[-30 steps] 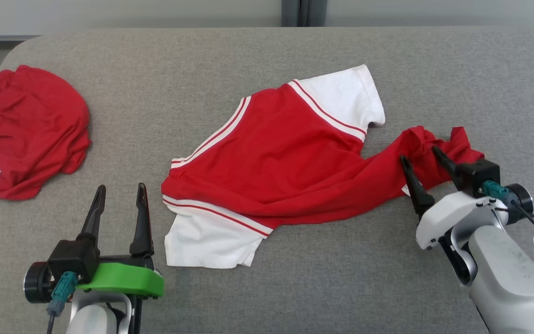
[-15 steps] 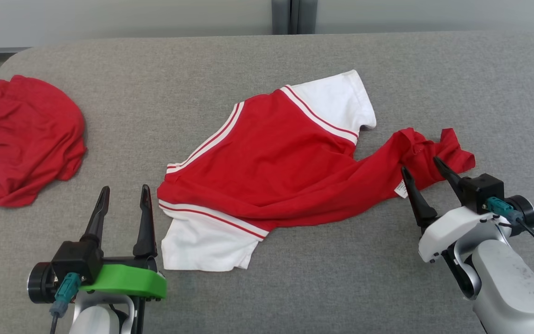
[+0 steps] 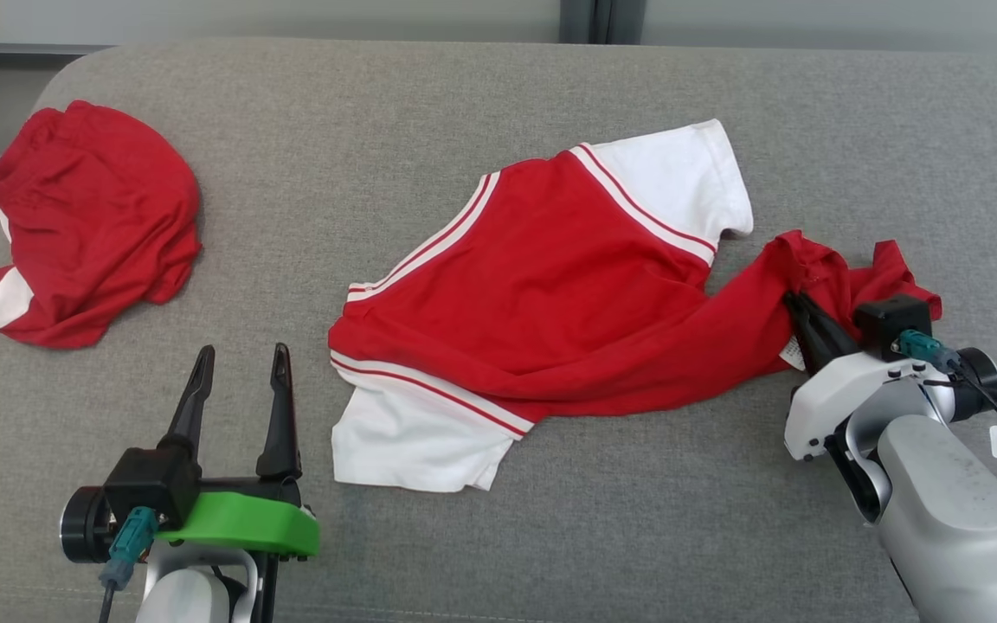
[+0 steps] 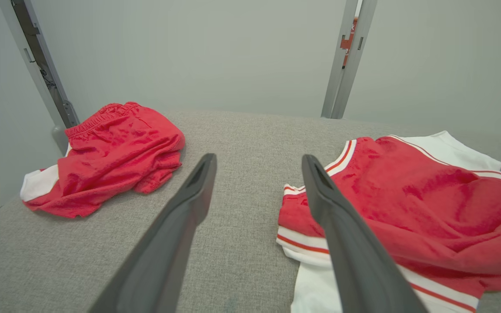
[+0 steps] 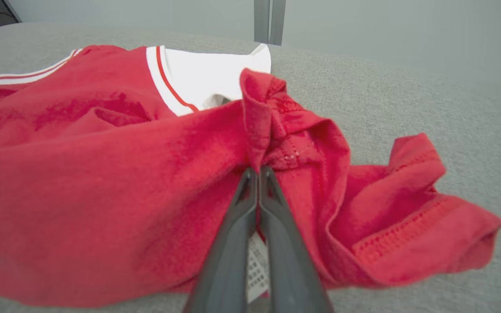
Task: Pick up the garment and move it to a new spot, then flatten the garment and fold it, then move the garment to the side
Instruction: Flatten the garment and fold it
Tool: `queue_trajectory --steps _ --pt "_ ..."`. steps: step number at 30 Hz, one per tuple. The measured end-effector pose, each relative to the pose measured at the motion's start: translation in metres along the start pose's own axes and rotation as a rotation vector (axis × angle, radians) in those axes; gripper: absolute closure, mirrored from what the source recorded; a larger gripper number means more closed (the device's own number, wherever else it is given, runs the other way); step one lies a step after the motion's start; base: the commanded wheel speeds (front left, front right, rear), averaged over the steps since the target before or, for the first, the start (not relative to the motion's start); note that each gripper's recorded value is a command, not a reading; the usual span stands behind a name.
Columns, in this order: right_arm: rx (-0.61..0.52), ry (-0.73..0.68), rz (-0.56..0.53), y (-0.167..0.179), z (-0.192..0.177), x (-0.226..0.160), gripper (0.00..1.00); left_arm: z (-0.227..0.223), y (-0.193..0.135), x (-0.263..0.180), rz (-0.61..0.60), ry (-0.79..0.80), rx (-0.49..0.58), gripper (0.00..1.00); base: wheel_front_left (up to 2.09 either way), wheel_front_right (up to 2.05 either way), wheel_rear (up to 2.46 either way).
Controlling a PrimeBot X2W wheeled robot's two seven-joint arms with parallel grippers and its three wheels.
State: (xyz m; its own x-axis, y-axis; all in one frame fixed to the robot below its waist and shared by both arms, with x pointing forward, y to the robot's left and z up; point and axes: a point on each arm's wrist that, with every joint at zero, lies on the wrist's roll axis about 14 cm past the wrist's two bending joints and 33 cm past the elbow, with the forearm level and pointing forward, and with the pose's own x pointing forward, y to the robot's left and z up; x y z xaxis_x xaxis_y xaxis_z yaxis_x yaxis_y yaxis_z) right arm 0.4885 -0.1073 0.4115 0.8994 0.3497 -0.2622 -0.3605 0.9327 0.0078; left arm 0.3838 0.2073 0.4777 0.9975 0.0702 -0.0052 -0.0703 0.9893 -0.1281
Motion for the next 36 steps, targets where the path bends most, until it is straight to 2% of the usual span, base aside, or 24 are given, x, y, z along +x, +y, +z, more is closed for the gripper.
queue_trajectory --steps 7,14,17,18,22,26,27,29,30,36 --pt "0.032 -0.047 -0.011 0.001 0.012 -0.009 1.00 0.002 0.000 -0.006 0.003 -0.004 -0.002 0.00 0.00 0.00 0.00" --pt "0.077 -0.113 -0.049 -0.004 0.011 -0.059 1.00 -0.002 -0.014 -0.011 -0.036 0.005 -0.014 0.00 0.00 0.00 0.00" --pt "0.100 -0.117 -0.084 -0.008 0.001 -0.085 1.00 -0.001 -0.024 -0.008 -0.064 0.003 -0.018 0.00 0.00 0.00 0.00" --pt "0.123 -0.101 -0.118 -0.012 -0.010 -0.103 1.00 -0.001 -0.030 -0.005 -0.083 0.000 -0.020 0.00 0.00 0.00 0.00" --pt "0.180 -0.041 -0.177 -0.012 -0.034 -0.136 1.00 -0.001 -0.039 -0.001 -0.109 -0.001 -0.022 0.00 0.00 0.00 0.00" --pt "0.234 -0.004 -0.209 -0.006 -0.045 -0.153 1.00 -0.003 -0.042 0.001 -0.118 0.003 -0.022 0.00 0.00 0.00 0.00" --pt "0.249 0.011 -0.212 -0.004 -0.049 -0.157 0.71 -0.003 -0.042 0.002 -0.119 0.004 -0.022 0.00 0.00 0.00 0.00" --pt "0.255 0.018 -0.220 -0.003 -0.050 -0.162 0.02 -0.004 -0.043 0.002 -0.123 0.005 -0.020 0.00 0.00 0.00 0.00" --pt "0.255 0.016 -0.222 -0.003 -0.049 -0.163 0.00 -0.004 -0.042 0.002 -0.122 0.006 -0.020 0.00 0.00 0.00 0.00" --pt "0.192 -0.079 -0.227 -0.012 -0.017 -0.163 0.00 -0.003 -0.038 0.002 -0.110 0.004 -0.016 0.00 0.00 0.00 0.00"
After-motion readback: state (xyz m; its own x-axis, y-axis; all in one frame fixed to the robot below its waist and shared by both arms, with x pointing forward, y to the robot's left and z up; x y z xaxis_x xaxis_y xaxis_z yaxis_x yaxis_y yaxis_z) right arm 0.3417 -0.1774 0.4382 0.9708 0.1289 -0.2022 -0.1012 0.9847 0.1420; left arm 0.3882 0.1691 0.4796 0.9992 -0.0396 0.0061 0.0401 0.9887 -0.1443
